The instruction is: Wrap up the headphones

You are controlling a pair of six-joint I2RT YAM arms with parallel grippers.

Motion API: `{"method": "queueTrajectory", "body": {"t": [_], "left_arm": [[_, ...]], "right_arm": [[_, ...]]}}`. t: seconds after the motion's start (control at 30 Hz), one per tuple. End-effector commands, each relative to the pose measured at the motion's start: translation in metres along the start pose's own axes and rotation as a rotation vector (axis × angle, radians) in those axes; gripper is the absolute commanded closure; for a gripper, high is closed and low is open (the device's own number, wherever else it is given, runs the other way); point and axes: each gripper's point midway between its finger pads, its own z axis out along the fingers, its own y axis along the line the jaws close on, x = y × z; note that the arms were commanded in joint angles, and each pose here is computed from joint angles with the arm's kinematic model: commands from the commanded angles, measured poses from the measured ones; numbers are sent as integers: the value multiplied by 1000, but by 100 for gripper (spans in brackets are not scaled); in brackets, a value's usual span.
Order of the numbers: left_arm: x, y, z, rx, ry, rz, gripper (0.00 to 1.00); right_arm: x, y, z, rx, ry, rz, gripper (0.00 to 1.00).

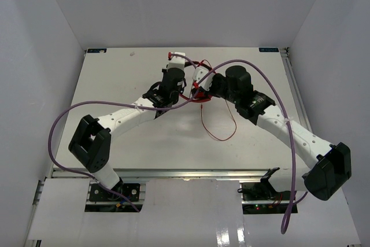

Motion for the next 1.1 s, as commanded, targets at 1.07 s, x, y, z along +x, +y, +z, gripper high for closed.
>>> {"method": "queueTrajectory", "body": {"t": [1.07], "left_arm": [[-39,-36,-115,563,-15,-249,100]], "right_arm": [[59,-37,-21,22,-100,410,51]]}}
